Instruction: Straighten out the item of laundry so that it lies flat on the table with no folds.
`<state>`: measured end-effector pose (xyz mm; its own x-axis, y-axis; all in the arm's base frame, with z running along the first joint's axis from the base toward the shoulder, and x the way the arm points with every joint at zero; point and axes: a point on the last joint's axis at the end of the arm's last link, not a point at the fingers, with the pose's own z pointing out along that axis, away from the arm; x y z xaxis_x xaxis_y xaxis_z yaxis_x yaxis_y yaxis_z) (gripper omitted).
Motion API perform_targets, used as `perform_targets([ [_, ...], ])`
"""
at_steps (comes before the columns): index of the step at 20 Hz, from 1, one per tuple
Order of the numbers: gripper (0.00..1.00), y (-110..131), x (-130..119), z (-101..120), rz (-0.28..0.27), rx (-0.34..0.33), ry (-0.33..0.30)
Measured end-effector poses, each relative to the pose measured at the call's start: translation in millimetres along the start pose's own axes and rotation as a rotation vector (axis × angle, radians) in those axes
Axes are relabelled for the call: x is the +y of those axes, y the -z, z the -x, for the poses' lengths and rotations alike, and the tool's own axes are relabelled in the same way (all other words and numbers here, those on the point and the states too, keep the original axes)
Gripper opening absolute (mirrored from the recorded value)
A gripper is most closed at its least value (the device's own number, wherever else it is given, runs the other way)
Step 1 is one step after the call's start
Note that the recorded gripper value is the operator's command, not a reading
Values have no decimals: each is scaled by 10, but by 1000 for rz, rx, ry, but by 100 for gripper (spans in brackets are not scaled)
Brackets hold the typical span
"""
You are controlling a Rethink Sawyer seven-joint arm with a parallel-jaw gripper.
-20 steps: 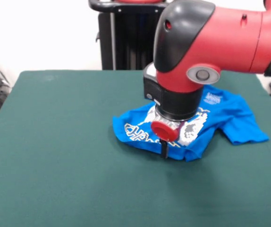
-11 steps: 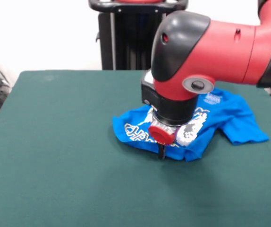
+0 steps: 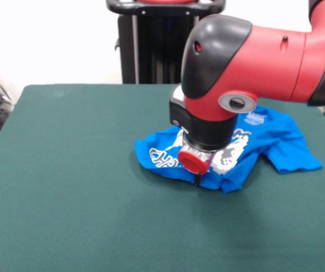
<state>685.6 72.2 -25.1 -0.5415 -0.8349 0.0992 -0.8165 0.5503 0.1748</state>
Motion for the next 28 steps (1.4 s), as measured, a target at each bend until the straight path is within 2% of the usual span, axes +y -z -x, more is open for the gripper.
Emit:
perform_targets([
  [22,0,26,-75,-69,-1,-11,-17],
  [28,0,90,-181,-106,-35,-35,-31],
])
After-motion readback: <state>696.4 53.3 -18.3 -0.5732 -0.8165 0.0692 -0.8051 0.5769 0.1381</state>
